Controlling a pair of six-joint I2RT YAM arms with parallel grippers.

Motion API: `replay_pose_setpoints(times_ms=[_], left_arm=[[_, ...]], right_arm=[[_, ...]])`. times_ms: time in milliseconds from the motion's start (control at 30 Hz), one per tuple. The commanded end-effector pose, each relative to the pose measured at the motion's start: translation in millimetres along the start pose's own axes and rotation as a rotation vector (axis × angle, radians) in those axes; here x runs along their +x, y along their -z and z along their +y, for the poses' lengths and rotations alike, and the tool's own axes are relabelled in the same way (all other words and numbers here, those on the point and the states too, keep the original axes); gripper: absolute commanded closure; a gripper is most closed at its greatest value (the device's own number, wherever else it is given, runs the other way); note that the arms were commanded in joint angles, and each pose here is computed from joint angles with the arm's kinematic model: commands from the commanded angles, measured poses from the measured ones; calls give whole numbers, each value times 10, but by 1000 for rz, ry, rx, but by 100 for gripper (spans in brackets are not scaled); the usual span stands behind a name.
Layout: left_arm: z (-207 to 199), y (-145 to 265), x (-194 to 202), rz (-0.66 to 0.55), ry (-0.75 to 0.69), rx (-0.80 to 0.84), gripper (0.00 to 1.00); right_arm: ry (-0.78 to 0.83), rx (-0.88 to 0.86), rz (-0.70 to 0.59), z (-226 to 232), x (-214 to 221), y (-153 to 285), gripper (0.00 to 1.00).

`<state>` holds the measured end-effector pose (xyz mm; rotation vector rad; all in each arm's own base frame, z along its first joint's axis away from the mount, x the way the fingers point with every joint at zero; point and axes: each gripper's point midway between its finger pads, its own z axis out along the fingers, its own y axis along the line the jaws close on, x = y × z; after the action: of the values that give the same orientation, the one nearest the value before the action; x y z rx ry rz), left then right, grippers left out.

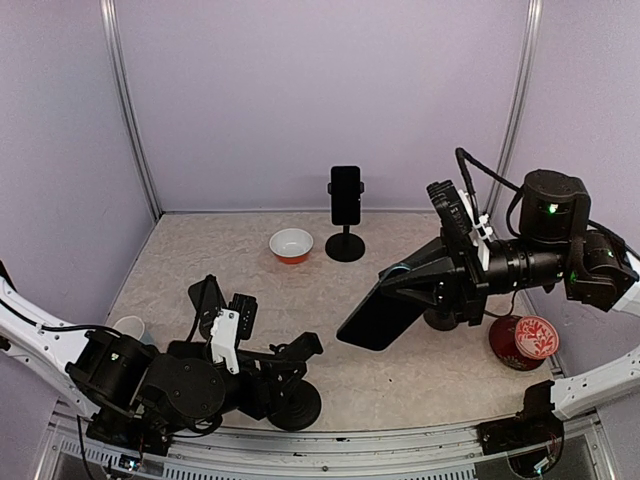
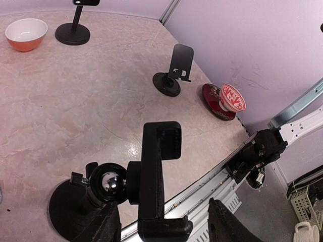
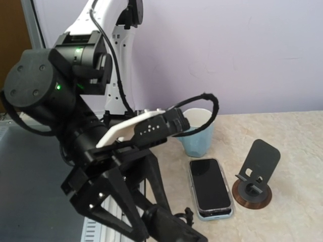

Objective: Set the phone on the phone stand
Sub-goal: Pick up the phone stand from the center of the board.

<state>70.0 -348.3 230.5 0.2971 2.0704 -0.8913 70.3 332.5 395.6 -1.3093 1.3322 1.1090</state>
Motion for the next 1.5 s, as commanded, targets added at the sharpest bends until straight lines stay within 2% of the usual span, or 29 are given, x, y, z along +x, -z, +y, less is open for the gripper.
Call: replay_pose_setpoints(times_ms=[0,67,233,400,533,800,967,1167,1200,1467], left_arm=[[-50,18,-68,-11,29,26,47],[-54,28,-67,-11,34,36,53],[-16,52,-82,-16,30,33,76],[26,125,-187,-43,-27,35,92],[5,235,-310,-71,-90,102,99],[67,231,-344,-49,-257,281,100],[71,163,-421,-43,-336,413,100],[41,64,-603,-66,-455,556,100],[50,22,-605,-56,-468,580,100],[85,-179,-527,63,-507,737,100]], right_arm=[[27,4,-61,28,-148,71,100],[27,2,-59,29,-137,62,100],[44,-33,-50,65,-123,-3,100],[95,-189,-40,262,-126,-159,100],[136,-329,-37,416,-114,-307,100],[157,-655,-42,684,-137,-635,100],[151,-787,-19,702,-142,-889,100],[147,-868,70,614,-79,-1195,100],[162,-876,69,603,-135,-1211,100],[77,-895,131,304,222,-1368,100]])
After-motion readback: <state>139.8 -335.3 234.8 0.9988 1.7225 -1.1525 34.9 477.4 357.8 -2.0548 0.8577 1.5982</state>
